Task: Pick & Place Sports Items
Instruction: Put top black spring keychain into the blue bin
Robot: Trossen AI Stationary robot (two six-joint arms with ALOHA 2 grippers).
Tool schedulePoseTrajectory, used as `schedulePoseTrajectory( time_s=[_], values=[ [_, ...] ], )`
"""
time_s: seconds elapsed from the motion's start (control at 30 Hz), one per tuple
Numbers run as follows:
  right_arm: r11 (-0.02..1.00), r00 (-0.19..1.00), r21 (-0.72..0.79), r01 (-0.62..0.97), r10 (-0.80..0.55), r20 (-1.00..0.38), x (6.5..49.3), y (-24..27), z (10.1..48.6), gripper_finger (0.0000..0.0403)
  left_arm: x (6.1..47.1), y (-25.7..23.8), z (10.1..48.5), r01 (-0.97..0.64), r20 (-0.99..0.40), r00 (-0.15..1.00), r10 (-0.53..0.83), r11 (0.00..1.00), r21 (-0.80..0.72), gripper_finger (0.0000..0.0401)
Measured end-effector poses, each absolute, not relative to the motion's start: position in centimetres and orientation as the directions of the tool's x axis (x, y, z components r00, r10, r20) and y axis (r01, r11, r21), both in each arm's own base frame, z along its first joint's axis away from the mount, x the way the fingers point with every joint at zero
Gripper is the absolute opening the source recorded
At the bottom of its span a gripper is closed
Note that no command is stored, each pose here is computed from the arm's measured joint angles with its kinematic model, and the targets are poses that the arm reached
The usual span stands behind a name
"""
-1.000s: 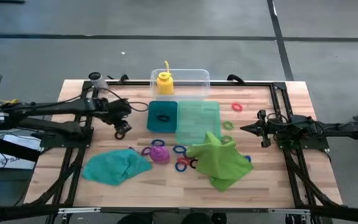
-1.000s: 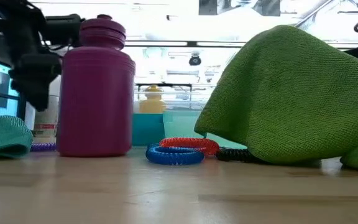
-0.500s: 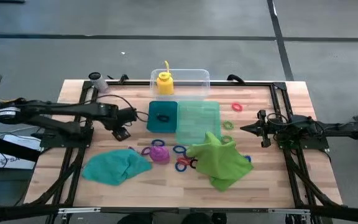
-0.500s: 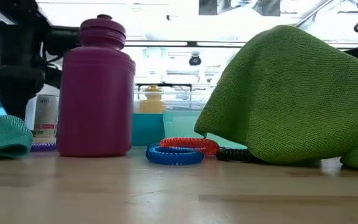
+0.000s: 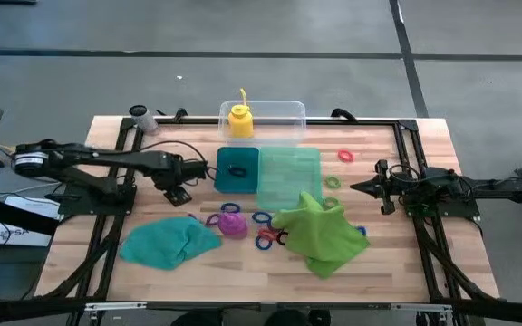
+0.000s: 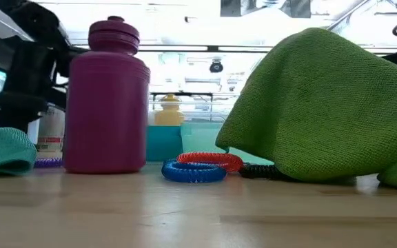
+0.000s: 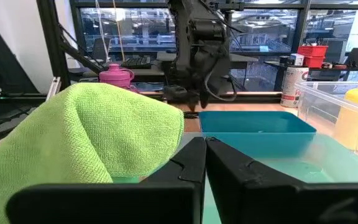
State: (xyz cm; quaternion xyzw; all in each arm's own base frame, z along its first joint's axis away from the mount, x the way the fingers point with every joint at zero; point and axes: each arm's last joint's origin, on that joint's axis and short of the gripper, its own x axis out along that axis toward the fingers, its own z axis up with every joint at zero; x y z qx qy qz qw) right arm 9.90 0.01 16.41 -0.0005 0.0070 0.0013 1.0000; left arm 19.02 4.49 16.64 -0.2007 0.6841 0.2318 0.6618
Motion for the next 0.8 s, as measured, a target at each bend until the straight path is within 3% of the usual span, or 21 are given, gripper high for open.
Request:
schedulePoseTrajectory(
  time_s=[0.5, 0.63, 0.8],
  values=[
    [1.0, 1.0, -0.001, -0.003, 0.003, -0.014, 9.9, 0.0, 16.4, 0.0, 19.9, 6.1, 14.5, -0.557, -0.996, -0.069, -0.061, 0.83, -0.013, 0.0155],
    [1.0, 1.0, -0.001, -0.002, 0.002, -0.014, 9.9, 0.0, 16.4, 0.0, 19.9, 6.2, 14.4, -0.56, -0.995, -0.076, -0.06, 0.829, -0.007, 0.0118],
    [1.0, 1.0, -0.001, -0.002, 0.002, -0.014, 9.9, 0.0, 16.4, 0.0, 20.0, 6.3, 14.3, -0.563, -0.996, -0.075, -0.054, 0.827, -0.002, 0.0042]
  ],
)
